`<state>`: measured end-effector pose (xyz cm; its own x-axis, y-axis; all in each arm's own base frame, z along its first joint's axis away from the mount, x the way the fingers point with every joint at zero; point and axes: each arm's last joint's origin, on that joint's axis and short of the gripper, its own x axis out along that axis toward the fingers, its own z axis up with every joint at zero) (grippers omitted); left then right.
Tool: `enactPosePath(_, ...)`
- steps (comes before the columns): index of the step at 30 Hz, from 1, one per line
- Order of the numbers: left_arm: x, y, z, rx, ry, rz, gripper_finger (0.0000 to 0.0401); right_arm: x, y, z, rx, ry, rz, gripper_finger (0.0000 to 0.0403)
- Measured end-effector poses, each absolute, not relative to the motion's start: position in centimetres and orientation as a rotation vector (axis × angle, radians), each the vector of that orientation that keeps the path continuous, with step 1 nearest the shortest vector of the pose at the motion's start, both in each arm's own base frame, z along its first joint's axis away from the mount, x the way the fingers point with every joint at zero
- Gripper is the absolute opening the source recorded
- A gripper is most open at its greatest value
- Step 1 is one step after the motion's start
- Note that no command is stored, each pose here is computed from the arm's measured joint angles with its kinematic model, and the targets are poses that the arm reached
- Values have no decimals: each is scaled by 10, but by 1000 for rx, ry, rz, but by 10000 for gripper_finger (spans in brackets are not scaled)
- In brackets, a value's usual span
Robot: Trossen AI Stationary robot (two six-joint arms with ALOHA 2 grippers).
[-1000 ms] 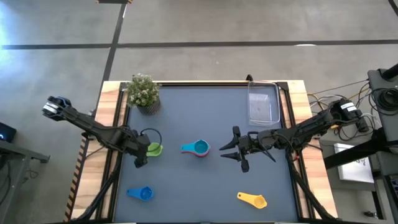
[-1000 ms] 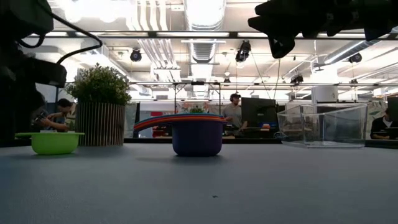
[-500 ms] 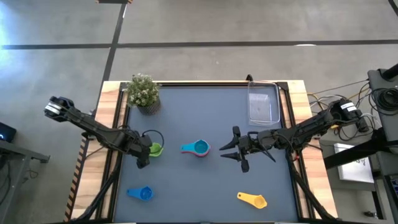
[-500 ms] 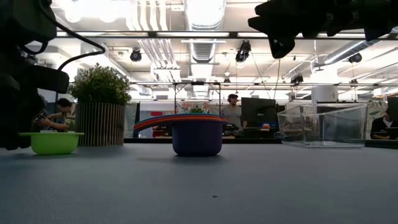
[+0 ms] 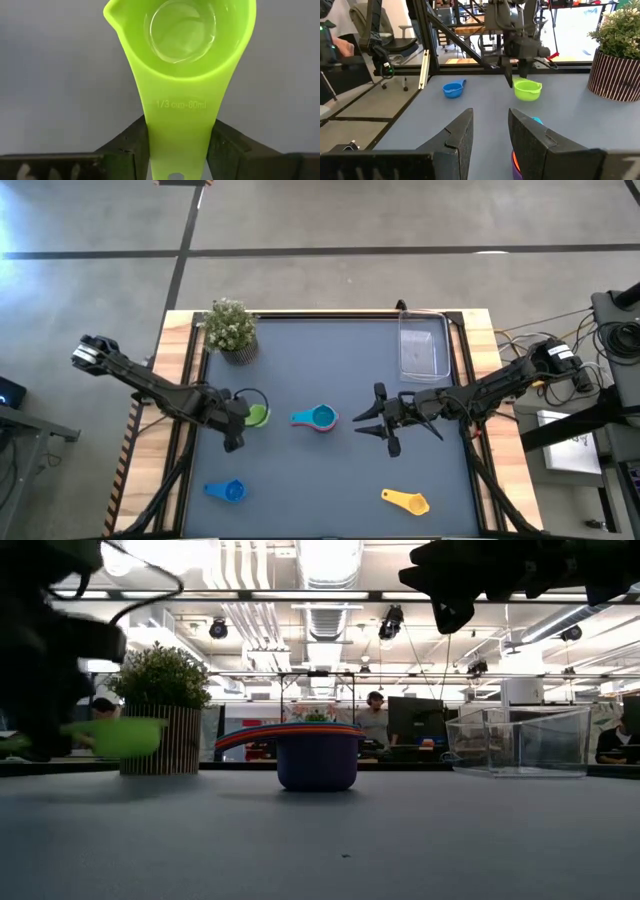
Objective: Nest measuring cups in basket
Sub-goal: Stack the green measuring cup on top of the light blue measuring cup
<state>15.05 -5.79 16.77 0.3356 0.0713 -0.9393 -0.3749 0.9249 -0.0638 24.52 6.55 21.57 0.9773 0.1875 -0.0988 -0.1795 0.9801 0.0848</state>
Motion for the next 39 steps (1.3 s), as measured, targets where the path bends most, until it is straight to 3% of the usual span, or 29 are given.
enactPosePath(14, 194, -74, 223, -195, 1018, 214, 130, 245, 65, 216, 76, 107, 185, 112)
enactPosePath(29, 266, -102, 233, 75, 1068, 80, 137, 245, 65, 216, 76, 106, 185, 112)
enactPosePath(39, 290, -87, 236, 122, 1052, 79, 135, 245, 66, 217, 79, 90, 187, 112)
